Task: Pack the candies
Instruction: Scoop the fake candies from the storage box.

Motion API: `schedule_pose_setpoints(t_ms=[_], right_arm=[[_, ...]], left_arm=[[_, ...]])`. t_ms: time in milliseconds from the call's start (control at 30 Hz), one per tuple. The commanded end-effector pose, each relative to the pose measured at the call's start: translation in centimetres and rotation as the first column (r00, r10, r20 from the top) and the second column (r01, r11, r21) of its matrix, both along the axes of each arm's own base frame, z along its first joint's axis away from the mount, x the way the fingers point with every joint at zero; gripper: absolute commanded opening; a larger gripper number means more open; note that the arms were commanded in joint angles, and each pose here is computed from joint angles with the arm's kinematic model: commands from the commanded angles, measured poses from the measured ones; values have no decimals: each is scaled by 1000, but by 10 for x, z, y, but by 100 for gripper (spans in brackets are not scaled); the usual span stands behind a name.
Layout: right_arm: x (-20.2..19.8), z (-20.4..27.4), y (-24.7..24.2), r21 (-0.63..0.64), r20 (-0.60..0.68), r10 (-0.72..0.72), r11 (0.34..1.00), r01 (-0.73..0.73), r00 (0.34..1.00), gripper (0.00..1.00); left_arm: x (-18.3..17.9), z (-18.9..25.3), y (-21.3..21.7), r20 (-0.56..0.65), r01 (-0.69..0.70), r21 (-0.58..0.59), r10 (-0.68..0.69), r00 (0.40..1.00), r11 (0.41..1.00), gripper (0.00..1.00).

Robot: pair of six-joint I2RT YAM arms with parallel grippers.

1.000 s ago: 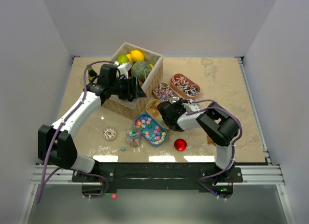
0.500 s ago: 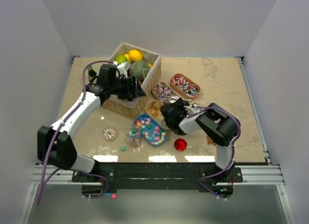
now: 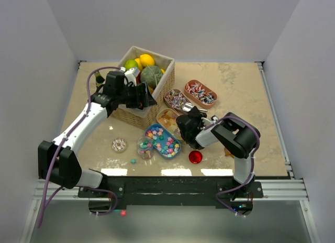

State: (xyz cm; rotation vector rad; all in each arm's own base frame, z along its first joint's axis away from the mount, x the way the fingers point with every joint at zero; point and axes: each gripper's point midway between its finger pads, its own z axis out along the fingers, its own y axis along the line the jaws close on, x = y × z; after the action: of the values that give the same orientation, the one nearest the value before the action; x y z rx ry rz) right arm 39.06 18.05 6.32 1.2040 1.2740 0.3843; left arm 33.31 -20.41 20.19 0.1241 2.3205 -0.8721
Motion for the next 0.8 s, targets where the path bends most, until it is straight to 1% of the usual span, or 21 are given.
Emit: schedule_pose_setpoints(t_ms=[0,200,500,633,767], right_arm=[[-30,-66,46,133,-148,253,963,-234,956,0],[-30,-68,50,179,-132,257,956,-232,957,0],[-23,-57,45,166,-122,220,966,-199,968,0],[-23,-45,37,115,-128,197,976,-183,972,0],[-21,-30,32,116,-97,202,975,-190,975,0]], left_arm=[[-8,-9,6,-35,-14,15,14,999,1000,94],[-6,-15,5,-61,-21,18,22,998,1000,94],[0,-15,5,-72,-36,23,38,997,999,94],[2,-15,4,-77,-41,21,43,996,999,94],[4,-16,5,-82,-52,25,54,995,998,93]])
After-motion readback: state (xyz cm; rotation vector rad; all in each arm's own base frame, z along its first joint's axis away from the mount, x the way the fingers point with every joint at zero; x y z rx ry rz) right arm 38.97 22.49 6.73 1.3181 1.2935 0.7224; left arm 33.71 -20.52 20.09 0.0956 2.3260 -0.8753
